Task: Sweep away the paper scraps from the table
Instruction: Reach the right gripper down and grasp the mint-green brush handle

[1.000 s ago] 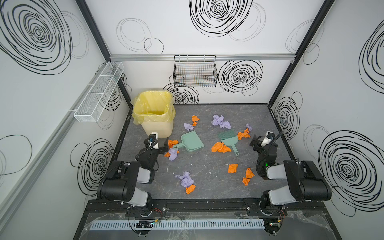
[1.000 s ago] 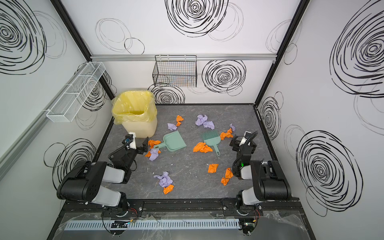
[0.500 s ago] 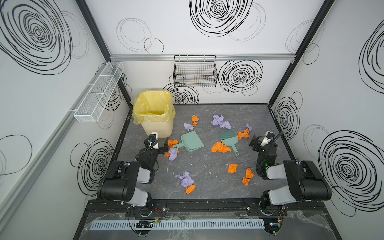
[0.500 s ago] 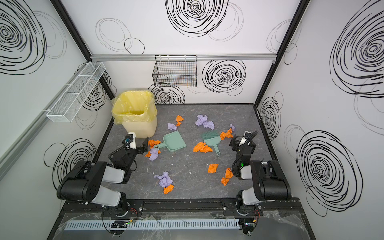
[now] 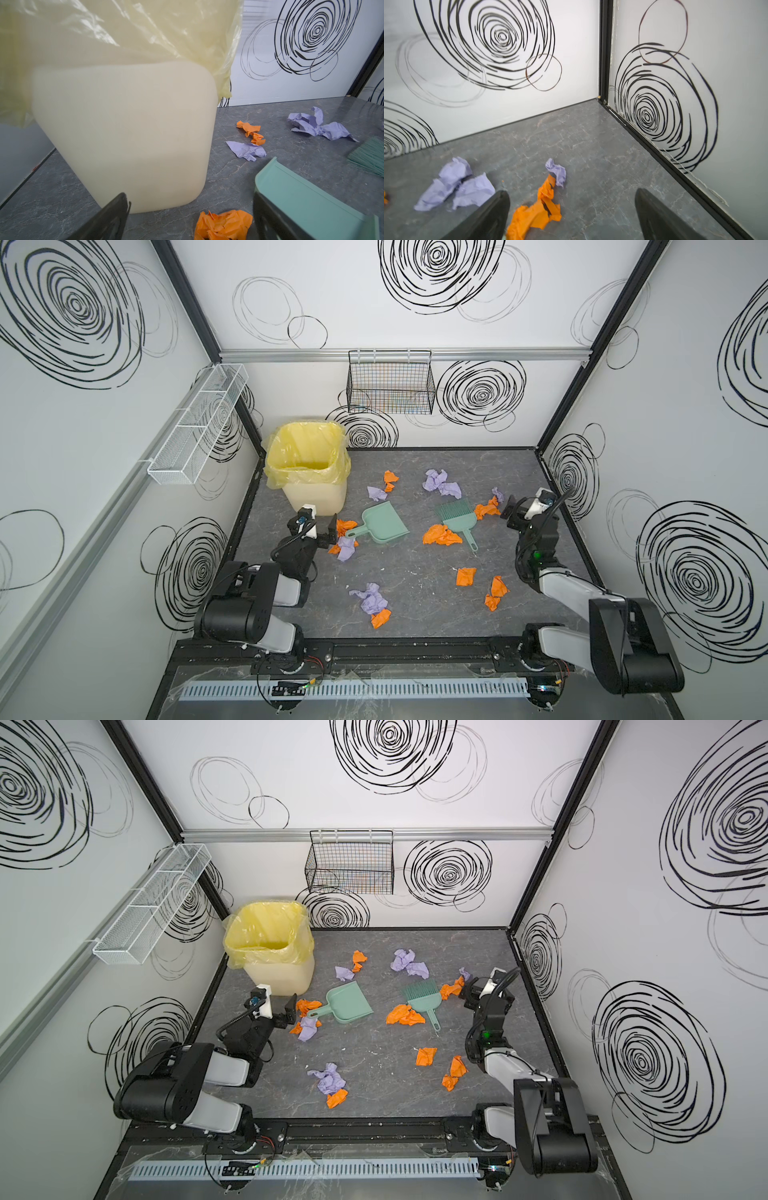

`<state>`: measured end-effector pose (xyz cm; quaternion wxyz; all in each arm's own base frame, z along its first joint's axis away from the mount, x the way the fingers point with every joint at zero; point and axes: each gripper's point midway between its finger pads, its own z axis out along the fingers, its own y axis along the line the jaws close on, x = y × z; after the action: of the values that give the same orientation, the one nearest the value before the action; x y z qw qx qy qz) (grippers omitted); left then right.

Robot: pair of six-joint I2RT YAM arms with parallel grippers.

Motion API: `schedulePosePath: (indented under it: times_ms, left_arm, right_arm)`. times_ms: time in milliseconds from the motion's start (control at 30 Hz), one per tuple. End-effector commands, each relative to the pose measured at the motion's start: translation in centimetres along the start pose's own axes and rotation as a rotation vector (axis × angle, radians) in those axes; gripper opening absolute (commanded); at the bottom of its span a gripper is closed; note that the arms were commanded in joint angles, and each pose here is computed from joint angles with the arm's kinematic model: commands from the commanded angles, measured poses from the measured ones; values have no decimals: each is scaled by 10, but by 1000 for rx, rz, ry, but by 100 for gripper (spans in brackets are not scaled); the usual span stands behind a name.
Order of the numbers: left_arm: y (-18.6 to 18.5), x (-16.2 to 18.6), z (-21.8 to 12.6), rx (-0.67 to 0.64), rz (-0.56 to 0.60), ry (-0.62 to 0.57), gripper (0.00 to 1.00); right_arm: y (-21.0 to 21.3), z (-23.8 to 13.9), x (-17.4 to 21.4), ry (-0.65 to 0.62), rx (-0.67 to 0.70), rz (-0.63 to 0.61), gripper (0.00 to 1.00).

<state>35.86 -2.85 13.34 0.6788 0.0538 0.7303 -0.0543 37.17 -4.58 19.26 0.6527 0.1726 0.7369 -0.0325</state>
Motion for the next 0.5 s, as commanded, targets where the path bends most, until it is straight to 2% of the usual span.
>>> schedulePosePath:
  times_ms: [0, 133, 333, 467]
  left_arm:
    - [1, -19, 2, 2, 10, -69, 96]
    - [1, -20, 2, 3, 10, -72, 96]
    - [1, -19, 2, 3, 10, -69, 96]
    - [1, -19, 2, 5, 10, -69, 96]
  right_arm:
    - [14, -8, 16, 211, -67, 42, 95]
    - [42, -28, 35, 344, -233, -21, 91]
    - [63, -46, 79, 571, -258, -114, 91]
    - [66, -54, 102, 696, -223, -183, 85]
